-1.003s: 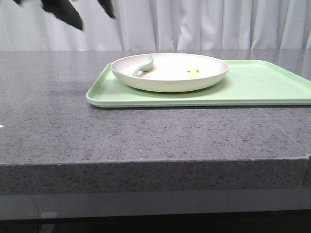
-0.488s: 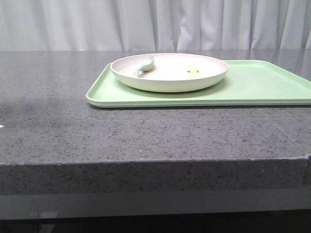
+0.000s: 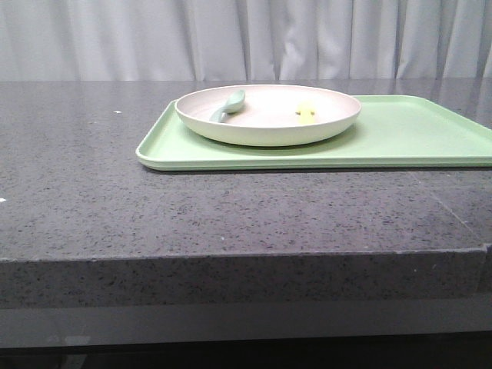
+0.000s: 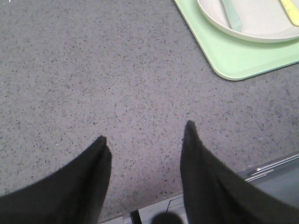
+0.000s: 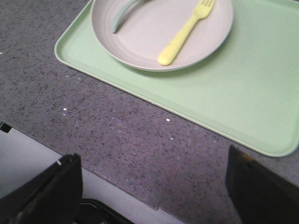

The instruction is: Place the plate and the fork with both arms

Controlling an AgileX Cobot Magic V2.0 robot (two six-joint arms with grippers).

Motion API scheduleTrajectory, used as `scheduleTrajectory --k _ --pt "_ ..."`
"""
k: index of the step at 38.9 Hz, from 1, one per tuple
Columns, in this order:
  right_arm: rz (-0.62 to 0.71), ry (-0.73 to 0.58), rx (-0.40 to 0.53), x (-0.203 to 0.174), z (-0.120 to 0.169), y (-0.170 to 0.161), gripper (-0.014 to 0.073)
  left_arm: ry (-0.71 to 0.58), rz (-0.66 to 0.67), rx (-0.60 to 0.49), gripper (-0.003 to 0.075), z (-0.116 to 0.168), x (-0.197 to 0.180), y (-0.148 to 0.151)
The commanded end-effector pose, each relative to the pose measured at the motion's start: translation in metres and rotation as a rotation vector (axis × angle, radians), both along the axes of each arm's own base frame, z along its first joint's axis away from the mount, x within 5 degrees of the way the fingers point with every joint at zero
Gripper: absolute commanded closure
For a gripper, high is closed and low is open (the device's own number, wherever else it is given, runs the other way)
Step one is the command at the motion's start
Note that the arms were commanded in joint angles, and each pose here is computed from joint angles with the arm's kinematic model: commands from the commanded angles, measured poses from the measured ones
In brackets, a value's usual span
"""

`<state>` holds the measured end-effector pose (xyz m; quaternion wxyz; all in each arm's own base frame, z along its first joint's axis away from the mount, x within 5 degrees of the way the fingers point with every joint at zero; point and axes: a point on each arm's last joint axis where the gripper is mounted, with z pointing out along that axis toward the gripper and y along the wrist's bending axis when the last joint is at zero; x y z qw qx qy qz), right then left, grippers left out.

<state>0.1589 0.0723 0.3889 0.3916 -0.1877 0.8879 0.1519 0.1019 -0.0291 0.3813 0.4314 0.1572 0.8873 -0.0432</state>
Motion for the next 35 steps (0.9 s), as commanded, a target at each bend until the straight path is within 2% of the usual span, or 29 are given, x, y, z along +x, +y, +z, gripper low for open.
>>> scheduleTrajectory --k 1,9,13,19,35 --pt "0.025 -0.029 0.042 0.022 0.014 0.018 -0.0048 -0.090 -0.001 -0.035 0.0407 0.010 -0.002 0.000" --pt "0.010 0.096 0.003 0.073 0.007 0.053 -0.0048 -0.087 -0.001 -0.035 0.0407 0.009 -0.002 0.000" --pt "-0.047 0.131 -0.032 0.100 0.002 0.067 -0.0048 -0.082 -0.001 -0.033 0.0407 0.009 -0.001 0.000" --pt "-0.133 0.198 -0.082 0.138 -0.010 0.081 -0.0036 -0.082 -0.001 -0.033 0.0407 0.009 -0.001 0.000" --pt "-0.205 0.310 -0.111 0.207 -0.036 0.102 -0.0036 -0.082 -0.001 -0.033 0.0407 0.009 -0.001 0.000"
